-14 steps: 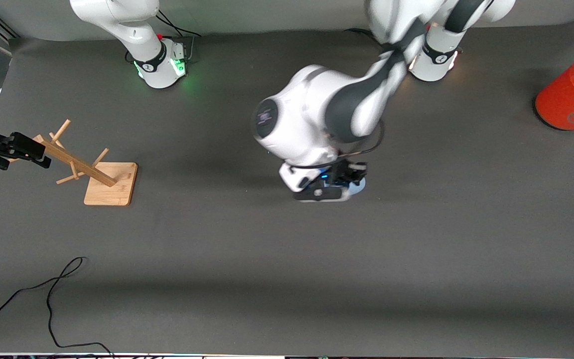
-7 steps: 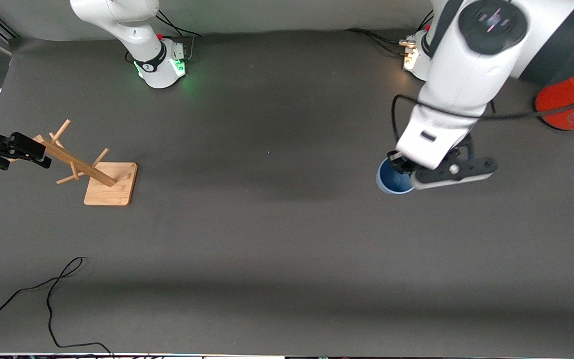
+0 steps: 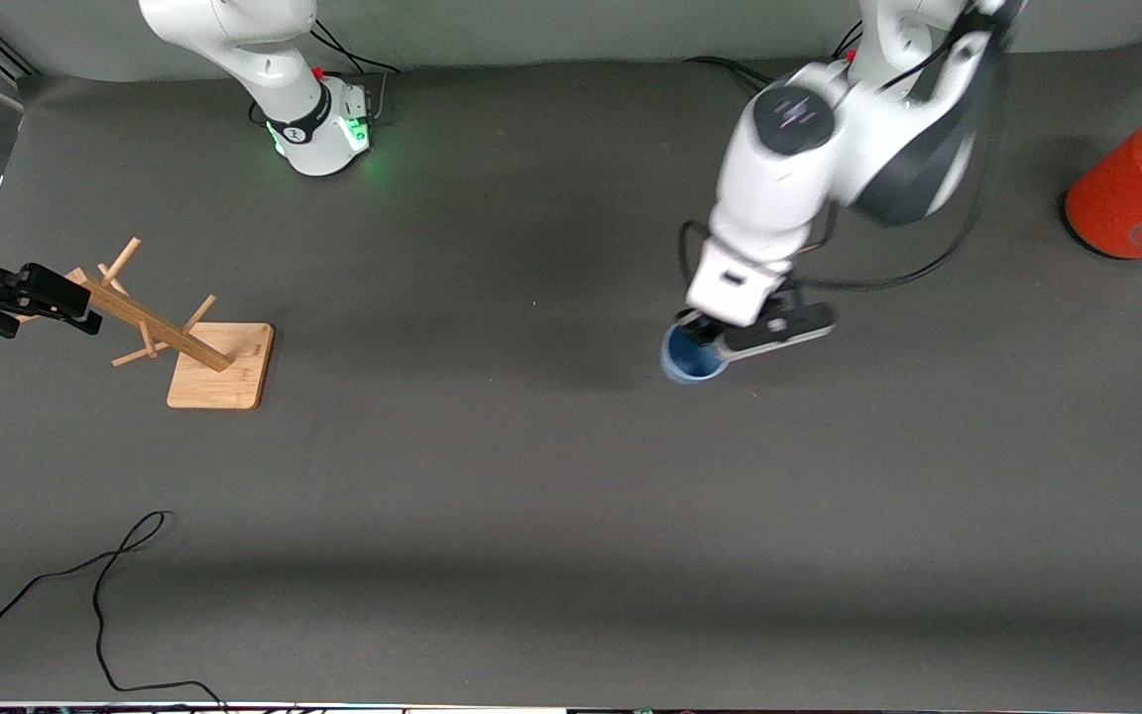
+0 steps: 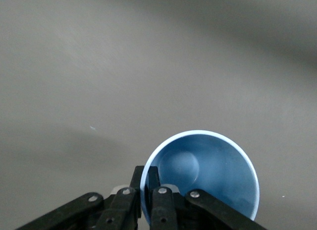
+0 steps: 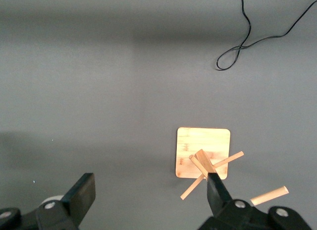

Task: Rotate and upright cup with both arms
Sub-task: 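Rotate the cup upright with the left gripper and release it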

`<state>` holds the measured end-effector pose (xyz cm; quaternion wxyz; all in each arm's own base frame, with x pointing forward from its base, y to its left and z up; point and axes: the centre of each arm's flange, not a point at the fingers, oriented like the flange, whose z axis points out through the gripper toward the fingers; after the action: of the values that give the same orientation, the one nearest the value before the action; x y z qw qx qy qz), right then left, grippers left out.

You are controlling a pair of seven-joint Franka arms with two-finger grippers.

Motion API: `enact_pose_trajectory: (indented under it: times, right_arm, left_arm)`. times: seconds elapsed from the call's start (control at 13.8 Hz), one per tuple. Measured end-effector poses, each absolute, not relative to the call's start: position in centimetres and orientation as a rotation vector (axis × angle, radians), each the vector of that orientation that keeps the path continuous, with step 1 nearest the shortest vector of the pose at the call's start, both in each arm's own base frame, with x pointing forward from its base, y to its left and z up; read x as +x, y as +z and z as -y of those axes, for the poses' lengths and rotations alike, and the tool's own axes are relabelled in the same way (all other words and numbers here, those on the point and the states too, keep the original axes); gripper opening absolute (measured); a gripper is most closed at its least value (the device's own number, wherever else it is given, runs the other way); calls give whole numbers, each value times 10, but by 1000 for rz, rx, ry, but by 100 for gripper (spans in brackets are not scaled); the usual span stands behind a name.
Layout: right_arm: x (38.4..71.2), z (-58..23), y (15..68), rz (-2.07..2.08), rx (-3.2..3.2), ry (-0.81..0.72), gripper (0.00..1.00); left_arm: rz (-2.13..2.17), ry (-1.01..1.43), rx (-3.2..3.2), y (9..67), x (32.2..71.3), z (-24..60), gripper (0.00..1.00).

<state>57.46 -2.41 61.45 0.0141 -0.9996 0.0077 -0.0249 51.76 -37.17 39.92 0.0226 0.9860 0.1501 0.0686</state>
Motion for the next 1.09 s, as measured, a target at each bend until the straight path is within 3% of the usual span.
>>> enact_pose_trajectory:
  times: [0.36, 0.58, 0.72, 1.09]
  right_arm:
    - [575, 23, 614, -21, -3112, -77, 100]
    - [575, 23, 614, -21, -3112, -77, 100]
    - [575, 23, 614, -21, -3112, -77, 100]
    - [575, 23, 614, -21, -3112, -77, 100]
  left_arm:
    - [-477, 178, 3072, 264, 513, 414, 7]
    - [-515, 235, 3079, 249, 514, 421, 7]
    - [-528, 235, 3079, 248, 514, 421, 21]
    - [-586, 245, 3101, 295, 528, 420, 75]
